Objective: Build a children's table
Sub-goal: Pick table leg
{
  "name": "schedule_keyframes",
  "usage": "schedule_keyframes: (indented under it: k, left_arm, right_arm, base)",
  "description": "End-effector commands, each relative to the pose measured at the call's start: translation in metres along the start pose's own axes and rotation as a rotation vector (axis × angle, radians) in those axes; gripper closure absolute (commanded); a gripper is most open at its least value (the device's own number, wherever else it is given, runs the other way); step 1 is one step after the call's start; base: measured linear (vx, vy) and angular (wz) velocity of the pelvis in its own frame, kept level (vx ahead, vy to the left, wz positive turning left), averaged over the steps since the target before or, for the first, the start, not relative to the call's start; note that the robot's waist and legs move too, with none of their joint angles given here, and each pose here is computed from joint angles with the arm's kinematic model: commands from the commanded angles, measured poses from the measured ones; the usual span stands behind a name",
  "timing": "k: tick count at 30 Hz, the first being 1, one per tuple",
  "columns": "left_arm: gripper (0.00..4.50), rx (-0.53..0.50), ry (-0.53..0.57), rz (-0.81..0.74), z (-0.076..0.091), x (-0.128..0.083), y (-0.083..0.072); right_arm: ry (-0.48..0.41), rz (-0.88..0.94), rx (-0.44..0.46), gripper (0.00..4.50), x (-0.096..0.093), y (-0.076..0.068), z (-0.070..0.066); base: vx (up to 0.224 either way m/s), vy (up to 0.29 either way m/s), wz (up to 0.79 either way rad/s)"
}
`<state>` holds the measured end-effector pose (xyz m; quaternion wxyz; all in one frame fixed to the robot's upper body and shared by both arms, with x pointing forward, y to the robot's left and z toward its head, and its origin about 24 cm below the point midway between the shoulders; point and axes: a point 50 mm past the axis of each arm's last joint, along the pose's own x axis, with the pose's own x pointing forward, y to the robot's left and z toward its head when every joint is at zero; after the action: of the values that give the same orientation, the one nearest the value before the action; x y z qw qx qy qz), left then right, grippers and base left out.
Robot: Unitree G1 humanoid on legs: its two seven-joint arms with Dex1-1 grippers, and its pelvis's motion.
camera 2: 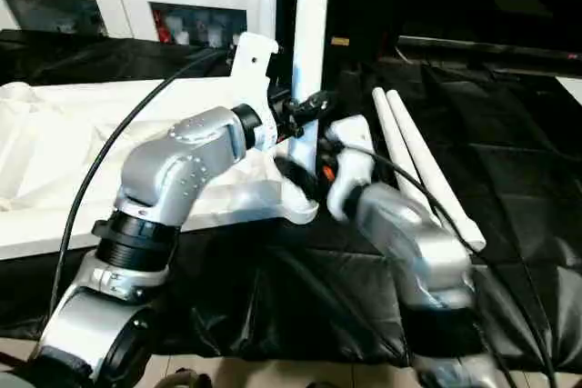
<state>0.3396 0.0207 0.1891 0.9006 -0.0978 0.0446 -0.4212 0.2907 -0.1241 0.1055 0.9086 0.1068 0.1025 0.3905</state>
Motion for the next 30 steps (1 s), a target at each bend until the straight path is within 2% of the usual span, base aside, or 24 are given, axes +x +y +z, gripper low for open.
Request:
schedule_keyframes:
  k: [1,4,5,6,8,9,12,13,16,18,23,28,30]
  left_arm:
    - [1.31,-0.020,-0.015,-0.052,0.005,-0.004,-0.001]
    - [1.18,-0.080,0.001,-0.257,0.005,-0.014,-0.009]
    - [1.16,-0.080,0.001,-0.257,0.005,-0.014,-0.009]
    - [1.16,-0.158,-0.040,-0.378,0.010,-0.022,-0.014]
    - [1.16,-0.179,-0.054,-0.403,0.012,-0.024,-0.014]
    - [1.16,-0.215,-0.071,-0.469,0.014,-0.029,-0.016]
    - [1.16,-0.235,-0.069,-0.575,0.015,-0.037,-0.022]
    - [1.16,-0.198,-0.045,-0.624,0.013,-0.042,-0.025]
    - [1.54,-0.168,0.001,-0.655,0.008,-0.047,-0.026]
    - [1.57,-0.183,0.009,-0.668,0.007,-0.048,-0.026]
    - [2.00,-0.180,0.035,-0.665,0.004,-0.048,-0.025]
    - [2.28,-0.185,0.033,-0.659,0.003,-0.047,-0.023]
    - [2.53,-0.196,0.025,-0.644,0.004,-0.047,-0.021]
  right_arm:
    - [-0.070,0.070,-0.019,2.59,-0.006,0.005,0.013]
    - [-0.106,0.156,0.008,2.59,-0.018,0.004,0.015]
    - [-0.106,0.156,0.008,2.59,-0.018,0.004,0.015]
    - [-0.145,0.234,0.041,2.59,-0.026,0.004,0.019]
    - [-0.155,0.257,0.046,2.59,-0.029,0.005,0.019]
    - [-0.145,0.296,0.045,2.59,-0.032,0.005,0.016]
    - [-0.129,0.350,0.056,2.59,-0.037,0.008,0.014]
    - [-0.119,0.372,0.065,2.59,-0.039,0.009,0.012]
    - [-0.095,0.421,0.083,2.59,-0.042,0.012,0.010]
    - [-0.078,0.453,0.085,2.59,-0.043,0.015,0.008]
    - [-0.033,0.485,0.074,2.59,-0.045,0.017,0.003]
    - [-0.027,0.481,0.069,2.59,-0.045,0.017,0.003]
    - [-0.015,0.479,0.060,2.59,-0.046,0.016,0.003]
  base:
    - [0.000,0.000,0.00]
    - [0.000,0.000,0.00]
    - [0.000,0.000,0.00]
    - [0.000,0.000,0.00]
    - [0.000,0.000,0.00]
    - [0.000,0.000,0.00]
    - [0.000,0.000,0.00]
    - [0.000,0.000,0.00]
    - [0.000,0.000,0.00]
    - [0.000,0.000,0.00]
    - [0.000,0.000,0.00]
    - [0.000,0.000,0.00]
    - [0.000,0.000,0.00]
